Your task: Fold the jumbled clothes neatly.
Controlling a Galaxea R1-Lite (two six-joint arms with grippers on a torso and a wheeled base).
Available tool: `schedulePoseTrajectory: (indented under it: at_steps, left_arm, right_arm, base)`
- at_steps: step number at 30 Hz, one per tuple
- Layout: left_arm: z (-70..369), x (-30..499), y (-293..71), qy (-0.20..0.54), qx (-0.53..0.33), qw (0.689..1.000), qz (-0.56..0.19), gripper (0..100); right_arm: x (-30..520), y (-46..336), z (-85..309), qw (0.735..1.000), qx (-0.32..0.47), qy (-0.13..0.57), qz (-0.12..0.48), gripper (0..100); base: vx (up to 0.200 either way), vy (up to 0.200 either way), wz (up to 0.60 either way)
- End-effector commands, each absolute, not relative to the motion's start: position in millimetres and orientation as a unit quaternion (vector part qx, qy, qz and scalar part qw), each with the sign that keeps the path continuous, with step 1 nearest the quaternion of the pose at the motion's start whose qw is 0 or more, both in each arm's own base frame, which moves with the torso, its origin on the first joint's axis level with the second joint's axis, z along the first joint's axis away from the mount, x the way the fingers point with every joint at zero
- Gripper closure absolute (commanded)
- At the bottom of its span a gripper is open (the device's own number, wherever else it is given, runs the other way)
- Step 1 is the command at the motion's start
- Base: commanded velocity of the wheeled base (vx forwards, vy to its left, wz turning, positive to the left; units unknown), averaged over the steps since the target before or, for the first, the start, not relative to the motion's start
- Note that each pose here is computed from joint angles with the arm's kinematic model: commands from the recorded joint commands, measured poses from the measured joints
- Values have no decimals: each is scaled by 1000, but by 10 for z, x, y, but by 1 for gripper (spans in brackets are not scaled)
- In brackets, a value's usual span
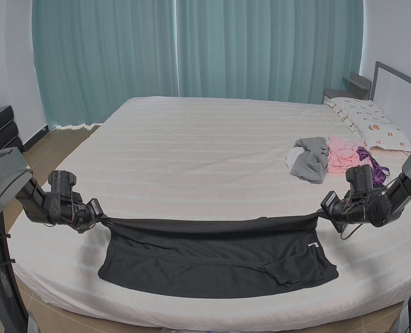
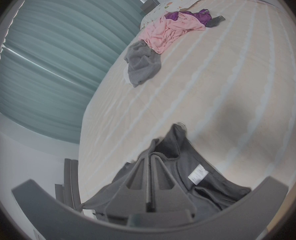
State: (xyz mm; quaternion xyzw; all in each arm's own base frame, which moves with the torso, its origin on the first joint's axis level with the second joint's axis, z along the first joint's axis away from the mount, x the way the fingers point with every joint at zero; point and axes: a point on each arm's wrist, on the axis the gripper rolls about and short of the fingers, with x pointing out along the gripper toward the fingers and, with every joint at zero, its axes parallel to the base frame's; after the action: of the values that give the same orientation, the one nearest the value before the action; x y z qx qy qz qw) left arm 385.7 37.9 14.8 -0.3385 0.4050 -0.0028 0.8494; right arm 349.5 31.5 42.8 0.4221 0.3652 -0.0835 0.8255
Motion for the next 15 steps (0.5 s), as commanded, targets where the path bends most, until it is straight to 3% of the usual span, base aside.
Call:
schedulePoseTrajectory:
  at_steps: [1, 11, 12, 13, 15]
  left_arm:
    - [163, 3695, 352, 419, -333, 845, -3, 100]
    - [-6, 3533, 316, 454, -335, 826, 6, 100]
    - [-3, 3529, 316, 454, -335, 826, 6, 100]
    - [-5, 3526, 315, 454, -336, 825, 6, 0]
    - [-8, 3508, 314, 456, -335, 824, 8, 0]
  right_arm:
    - [3357, 290, 361, 821, 412, 386, -87, 100]
    - [3224, 293, 99, 806, 388, 439, -83, 100]
    - [3224, 298, 84, 806, 387, 441, -83, 0]
    - [3213, 307, 51, 805, 380, 448, -84, 0]
    - [3209, 307, 29, 806, 376, 450, -82, 0]
  base:
    - [0, 0, 0]
    - [0, 0, 0]
    - [0, 0, 0]
    - [0, 0, 0]
    - [0, 0, 0]
